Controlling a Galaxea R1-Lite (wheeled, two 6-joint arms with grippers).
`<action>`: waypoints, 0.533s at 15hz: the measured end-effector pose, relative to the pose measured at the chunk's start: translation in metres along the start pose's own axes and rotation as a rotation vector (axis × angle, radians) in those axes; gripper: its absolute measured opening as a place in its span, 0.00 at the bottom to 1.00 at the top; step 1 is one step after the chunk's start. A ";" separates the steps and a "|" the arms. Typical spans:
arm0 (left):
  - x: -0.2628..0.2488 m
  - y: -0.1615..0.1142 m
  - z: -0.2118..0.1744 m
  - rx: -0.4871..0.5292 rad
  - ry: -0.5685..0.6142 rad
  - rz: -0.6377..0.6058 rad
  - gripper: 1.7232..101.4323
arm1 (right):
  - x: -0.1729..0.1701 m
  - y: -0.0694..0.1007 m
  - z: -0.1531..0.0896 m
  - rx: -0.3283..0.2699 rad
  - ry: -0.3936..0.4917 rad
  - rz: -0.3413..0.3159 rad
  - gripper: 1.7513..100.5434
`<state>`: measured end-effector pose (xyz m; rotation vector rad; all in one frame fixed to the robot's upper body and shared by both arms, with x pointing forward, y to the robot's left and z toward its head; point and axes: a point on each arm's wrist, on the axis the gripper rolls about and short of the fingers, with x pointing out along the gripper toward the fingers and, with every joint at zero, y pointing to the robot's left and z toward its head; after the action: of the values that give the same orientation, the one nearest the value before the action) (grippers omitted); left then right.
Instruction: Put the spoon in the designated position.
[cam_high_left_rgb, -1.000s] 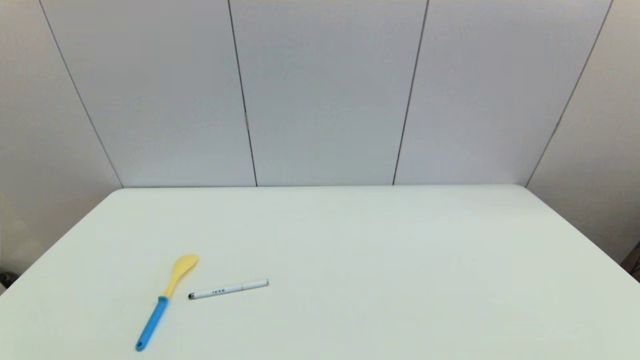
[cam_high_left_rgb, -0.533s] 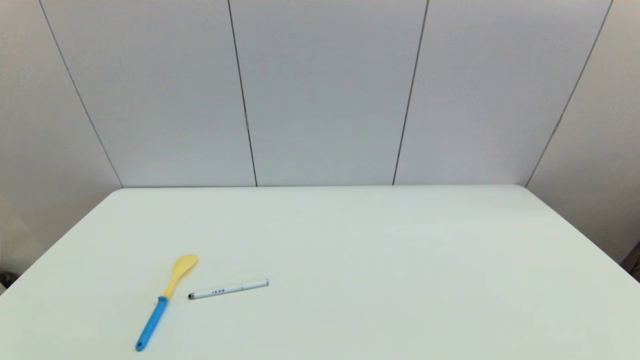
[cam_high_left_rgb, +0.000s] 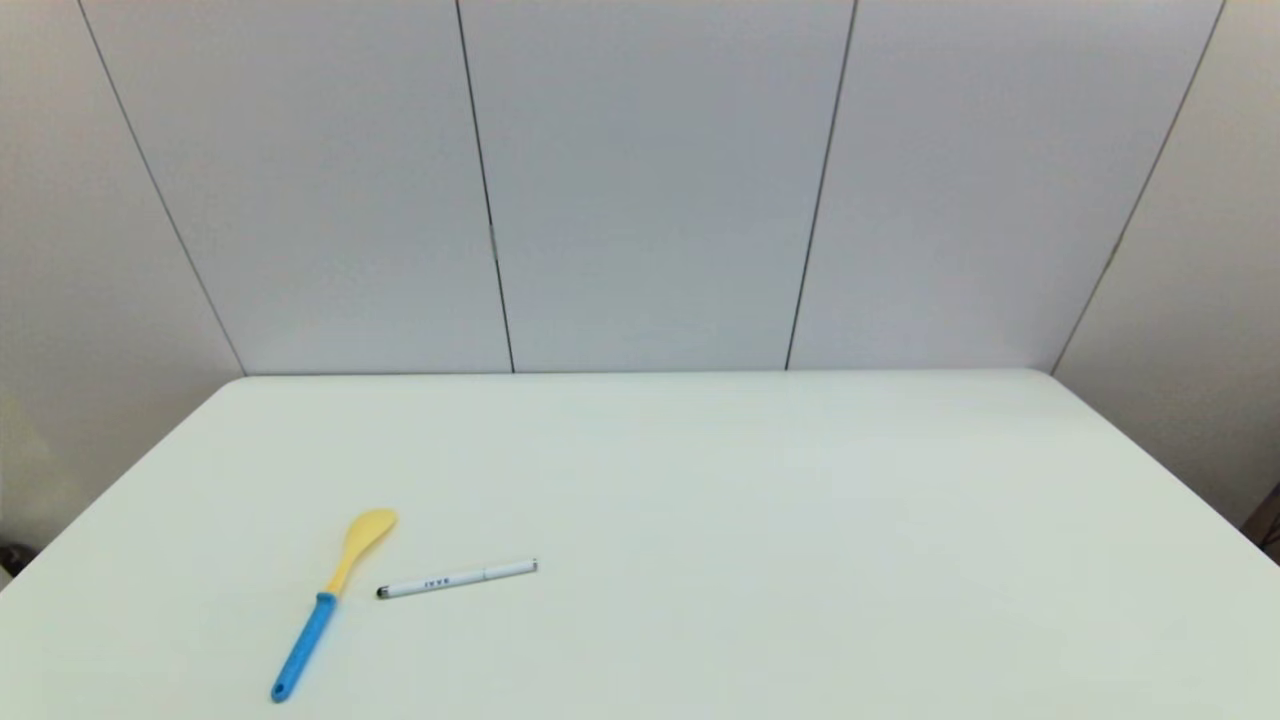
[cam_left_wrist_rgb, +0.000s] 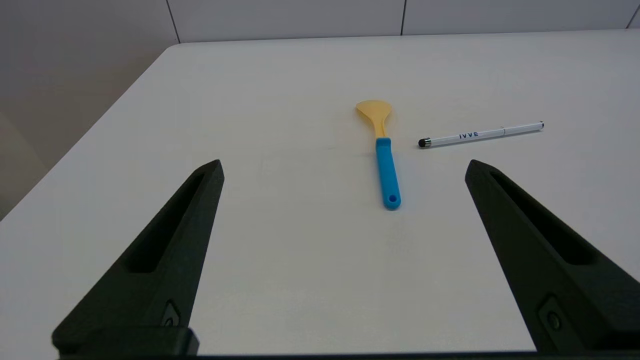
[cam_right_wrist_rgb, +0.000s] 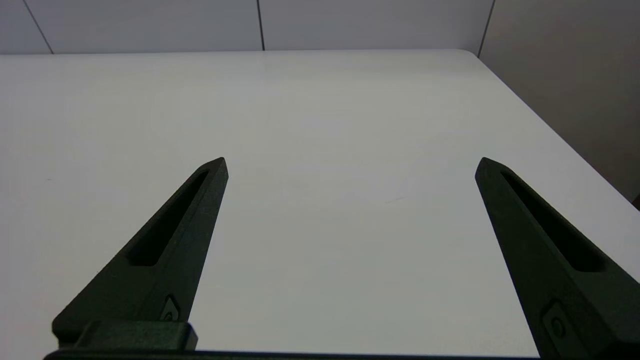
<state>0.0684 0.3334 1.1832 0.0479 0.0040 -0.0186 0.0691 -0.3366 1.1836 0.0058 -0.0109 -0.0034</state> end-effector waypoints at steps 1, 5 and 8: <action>0.000 0.000 0.000 0.000 0.000 0.000 0.96 | 0.000 0.000 0.000 0.000 -0.001 0.000 0.97; 0.000 0.000 0.000 0.000 0.000 0.000 0.96 | 0.000 0.000 0.000 -0.001 0.004 -0.001 0.97; 0.000 0.000 0.000 0.000 0.000 0.000 0.96 | 0.000 0.000 0.000 0.000 -0.001 0.000 0.97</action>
<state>0.0684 0.3334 1.1832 0.0479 0.0040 -0.0186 0.0691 -0.3366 1.1837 0.0058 -0.0115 -0.0038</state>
